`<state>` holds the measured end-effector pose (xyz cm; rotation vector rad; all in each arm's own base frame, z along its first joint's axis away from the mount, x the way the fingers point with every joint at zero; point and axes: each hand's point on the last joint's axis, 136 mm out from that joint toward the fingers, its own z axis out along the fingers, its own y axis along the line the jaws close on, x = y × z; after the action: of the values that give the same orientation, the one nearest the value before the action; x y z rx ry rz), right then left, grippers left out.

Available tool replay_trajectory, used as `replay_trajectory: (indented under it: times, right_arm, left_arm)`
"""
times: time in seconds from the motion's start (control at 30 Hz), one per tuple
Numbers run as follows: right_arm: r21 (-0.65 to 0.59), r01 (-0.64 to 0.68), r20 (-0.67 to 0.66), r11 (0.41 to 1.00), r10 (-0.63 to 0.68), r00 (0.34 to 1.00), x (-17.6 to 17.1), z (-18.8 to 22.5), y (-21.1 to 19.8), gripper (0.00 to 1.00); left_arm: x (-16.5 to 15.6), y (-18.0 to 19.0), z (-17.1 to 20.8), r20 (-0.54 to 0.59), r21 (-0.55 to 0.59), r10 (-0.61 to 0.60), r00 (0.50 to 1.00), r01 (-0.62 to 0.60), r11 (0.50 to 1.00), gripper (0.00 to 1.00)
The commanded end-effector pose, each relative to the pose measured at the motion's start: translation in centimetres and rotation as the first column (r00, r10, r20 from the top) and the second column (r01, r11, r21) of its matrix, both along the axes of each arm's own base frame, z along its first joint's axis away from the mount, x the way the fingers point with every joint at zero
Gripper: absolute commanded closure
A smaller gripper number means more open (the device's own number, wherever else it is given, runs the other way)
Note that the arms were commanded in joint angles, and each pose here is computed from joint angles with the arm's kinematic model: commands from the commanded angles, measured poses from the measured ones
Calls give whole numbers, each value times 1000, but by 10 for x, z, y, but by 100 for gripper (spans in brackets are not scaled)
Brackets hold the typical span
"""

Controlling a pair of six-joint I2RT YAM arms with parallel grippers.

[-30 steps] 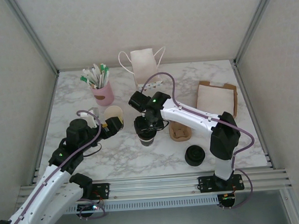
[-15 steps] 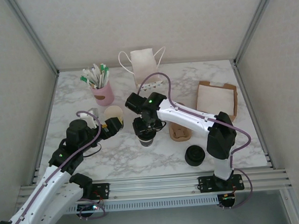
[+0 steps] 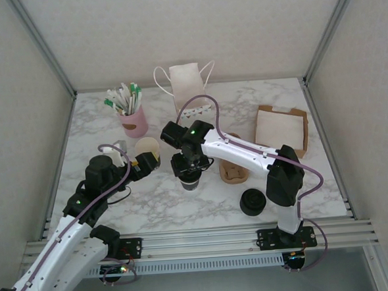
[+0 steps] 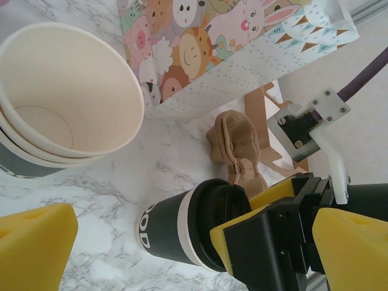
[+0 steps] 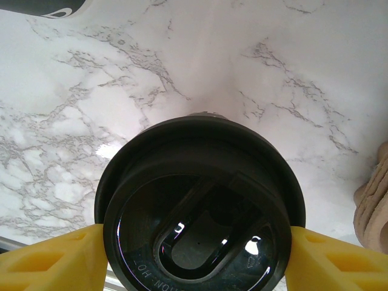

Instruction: Pack the takeout coffee

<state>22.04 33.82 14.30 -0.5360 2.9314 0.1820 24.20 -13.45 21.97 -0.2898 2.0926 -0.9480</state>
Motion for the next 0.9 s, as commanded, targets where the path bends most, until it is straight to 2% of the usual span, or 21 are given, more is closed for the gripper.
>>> replay_trajectory:
  times: [0.0, 0.37, 0.87]
  right_arm:
    - [-31, -19, -6, 999, 19, 1000, -5, -3, 2, 30]
    - [-36, -23, -24, 999, 22, 999, -8, -10, 1, 30]
    - [-9, -17, 5, 1000, 17, 1000, -9, 9, -2, 30]
  left_arm:
    - [-2, 3, -4, 2, 8, -4, 1000, 4, 1000, 0]
    - [-2, 3, -4, 2, 6, -5, 1000, 5, 1000, 0]
    - [0, 3, -7, 0, 5, -3, 1000, 3, 1000, 0]
